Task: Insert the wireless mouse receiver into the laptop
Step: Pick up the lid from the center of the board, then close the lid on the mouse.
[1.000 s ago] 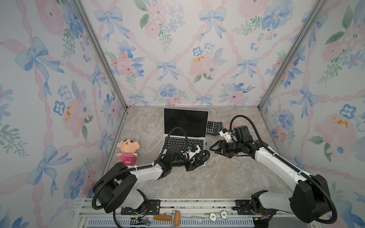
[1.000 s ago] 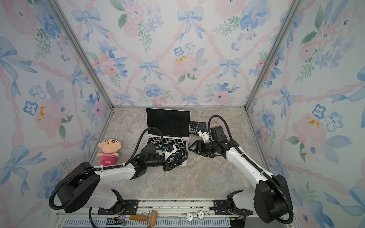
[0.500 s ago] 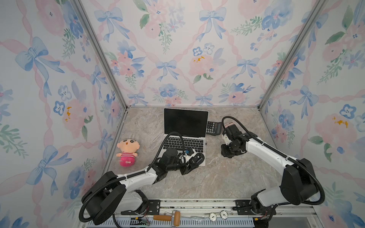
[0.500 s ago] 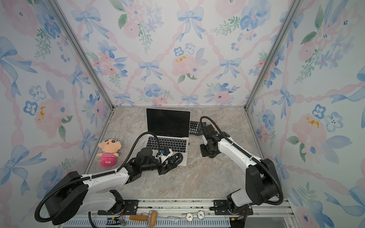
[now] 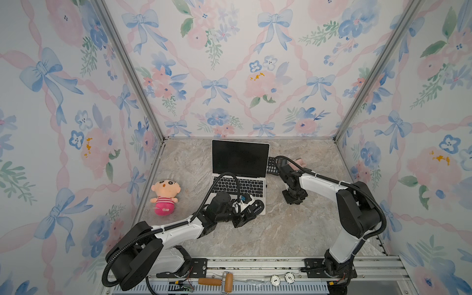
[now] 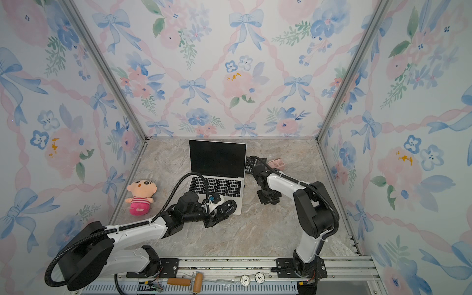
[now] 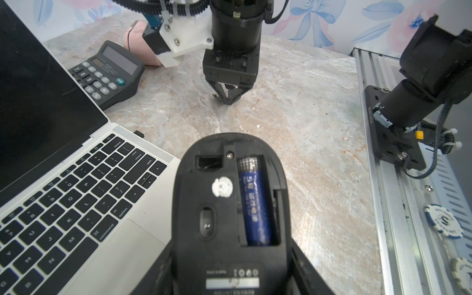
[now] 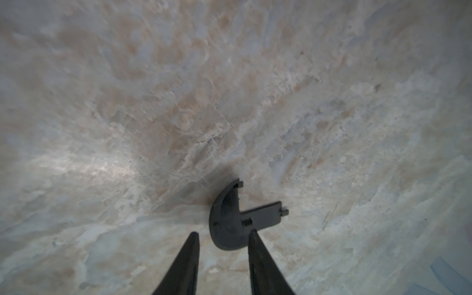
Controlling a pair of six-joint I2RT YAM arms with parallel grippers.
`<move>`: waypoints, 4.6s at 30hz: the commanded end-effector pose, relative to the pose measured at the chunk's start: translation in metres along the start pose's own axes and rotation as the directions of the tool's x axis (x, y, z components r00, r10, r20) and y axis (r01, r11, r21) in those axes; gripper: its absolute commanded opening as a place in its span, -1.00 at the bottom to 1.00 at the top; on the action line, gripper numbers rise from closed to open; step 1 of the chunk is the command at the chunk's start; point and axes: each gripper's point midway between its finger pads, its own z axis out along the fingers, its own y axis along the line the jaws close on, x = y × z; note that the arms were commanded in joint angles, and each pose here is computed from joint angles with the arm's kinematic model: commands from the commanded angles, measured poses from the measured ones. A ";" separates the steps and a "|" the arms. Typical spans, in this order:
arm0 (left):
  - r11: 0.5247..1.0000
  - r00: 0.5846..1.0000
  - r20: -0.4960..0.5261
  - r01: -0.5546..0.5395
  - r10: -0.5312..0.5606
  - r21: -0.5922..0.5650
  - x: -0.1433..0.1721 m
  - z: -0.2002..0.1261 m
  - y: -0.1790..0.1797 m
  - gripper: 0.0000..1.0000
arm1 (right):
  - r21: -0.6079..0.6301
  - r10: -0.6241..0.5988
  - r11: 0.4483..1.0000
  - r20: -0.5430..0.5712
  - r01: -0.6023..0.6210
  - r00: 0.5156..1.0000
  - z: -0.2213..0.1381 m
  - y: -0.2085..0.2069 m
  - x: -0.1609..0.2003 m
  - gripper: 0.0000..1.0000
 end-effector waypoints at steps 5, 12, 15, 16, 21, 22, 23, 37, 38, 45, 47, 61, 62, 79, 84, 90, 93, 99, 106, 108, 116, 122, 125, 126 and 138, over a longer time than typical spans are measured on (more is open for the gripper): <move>0.999 0.999 0.005 -0.033 0.033 -0.005 -0.002 0.003 0.001 -0.36 | 0.057 -0.025 0.998 -0.016 0.026 1.000 0.011 -0.002 -0.010 -0.52; 0.999 0.999 0.004 -0.047 0.047 -0.012 -0.002 0.001 0.002 -0.36 | 0.047 -0.007 0.999 -0.073 0.011 0.997 0.022 -0.004 0.000 -0.85; 0.999 0.999 0.000 -0.052 0.052 -0.012 -0.001 0.001 0.002 -0.36 | 0.014 -0.011 1.000 -0.061 0.012 0.998 0.009 -0.002 -0.001 -0.99; 0.998 0.999 -0.002 -0.054 0.054 -0.011 0.000 0.001 0.001 -0.36 | 0.000 -0.010 1.000 -0.054 0.010 0.999 0.002 -0.002 -0.001 -1.00; 0.997 0.997 -0.003 -0.076 0.076 -0.010 -0.004 0.005 0.003 -0.37 | -0.235 -0.004 0.972 0.042 0.014 0.999 -0.062 0.020 -0.005 -1.00; 0.997 0.997 -0.002 -0.079 0.079 -0.011 -0.005 0.006 0.004 -0.38 | -0.284 -0.002 0.959 0.062 0.020 0.998 -0.074 0.026 -0.005 -1.00; 0.996 0.996 -0.002 -0.084 0.084 -0.011 -0.007 0.007 0.005 -0.39 | -0.345 0.005 0.938 0.090 0.027 0.996 -0.089 0.032 -0.004 -1.00; 0.998 0.998 0.055 -0.036 0.039 -0.047 -0.034 0.020 0.019 -0.91 | -0.902 0.119 0.416 0.184 0.119 0.976 -0.231 0.115 0.019 -1.00; 0.998 0.998 0.055 -0.034 0.037 -0.048 -0.034 0.019 0.019 -0.94 | -0.917 0.122 0.380 0.179 0.120 0.976 -0.236 0.118 0.020 -1.00; 0.999 0.996 0.087 -0.037 0.036 0.020 -0.042 0.015 0.005 -1.00 | -0.960 0.128 0.259 0.142 0.105 0.982 -0.240 0.134 0.014 -1.00; 0.998 0.995 0.094 -0.040 0.036 0.040 -0.043 0.013 0.001 -1.00 | -0.959 0.112 0.262 0.136 0.103 0.984 -0.235 0.137 0.015 -1.00; 0.998 0.995 0.097 -0.021 0.016 0.053 -0.047 0.010 -0.001 -1.00 | -0.960 0.112 0.271 0.104 0.071 0.988 -0.211 0.140 0.010 -0.97; 0.998 0.995 0.096 -0.021 0.016 0.052 -0.046 0.010 -0.001 -1.00 | -0.960 0.115 0.273 0.099 0.065 0.988 -0.209 0.139 0.010 -0.97; 0.999 0.995 0.100 -0.020 0.015 0.048 -0.047 0.008 -0.001 -1.00 | -0.947 0.116 0.321 0.057 0.017 0.992 -0.186 0.136 0.007 -0.71; 0.999 0.995 0.102 -0.021 0.016 0.050 -0.048 0.007 -0.001 -1.00 | -0.941 0.113 0.337 0.066 0.025 0.991 -0.186 0.132 0.004 -0.67; 0.998 0.995 0.101 -0.020 0.015 0.051 -0.047 0.008 -0.001 -1.00 | -0.933 0.110 0.358 0.079 0.034 0.991 -0.188 0.130 0.001 -0.61; 0.998 0.995 0.100 -0.019 0.013 0.053 -0.047 0.008 -0.002 -1.00 | -0.925 0.106 0.378 0.086 0.040 0.991 -0.188 0.128 0.000 -0.58; 0.999 0.995 0.097 -0.018 0.014 0.050 -0.046 0.008 -0.001 -1.00 | -0.899 0.096 0.435 0.101 0.049 0.990 -0.186 0.125 0.001 -0.49; 0.999 0.996 0.086 -0.009 0.006 0.035 -0.044 0.009 0.002 -1.00 | -0.797 0.120 0.597 0.203 0.093 0.972 -0.188 0.108 -0.002 -0.32; 0.999 0.997 0.081 -0.004 0.002 0.033 -0.043 0.009 0.002 -1.00 | -0.754 0.117 0.645 0.253 0.120 0.960 -0.191 0.105 -0.001 -0.21; 1.000 0.996 0.084 -0.002 -0.001 0.030 -0.048 0.008 0.003 -1.00 | -0.647 0.085 0.740 0.360 0.183 0.929 -0.191 0.114 -0.002 -0.01; 1.000 0.997 0.079 0.004 -0.006 0.028 -0.049 0.005 0.003 -1.00 | -0.636 0.056 0.748 0.345 0.189 0.937 -0.180 0.126 0.003 0.08; 1.000 0.997 0.080 0.005 -0.008 0.027 -0.050 0.005 0.003 -1.00 | -0.644 0.045 0.739 0.338 0.196 0.940 -0.178 0.131 0.004 0.10; 1.000 0.997 0.082 0.004 -0.006 0.025 -0.050 0.004 0.003 -1.00 | -0.650 0.044 0.733 0.338 0.199 0.940 -0.179 0.133 0.004 0.10; 1.000 0.996 0.086 0.000 -0.003 0.027 -0.054 0.005 0.003 -1.00 | -0.663 0.023 0.722 0.306 0.196 0.952 -0.171 0.142 0.007 0.11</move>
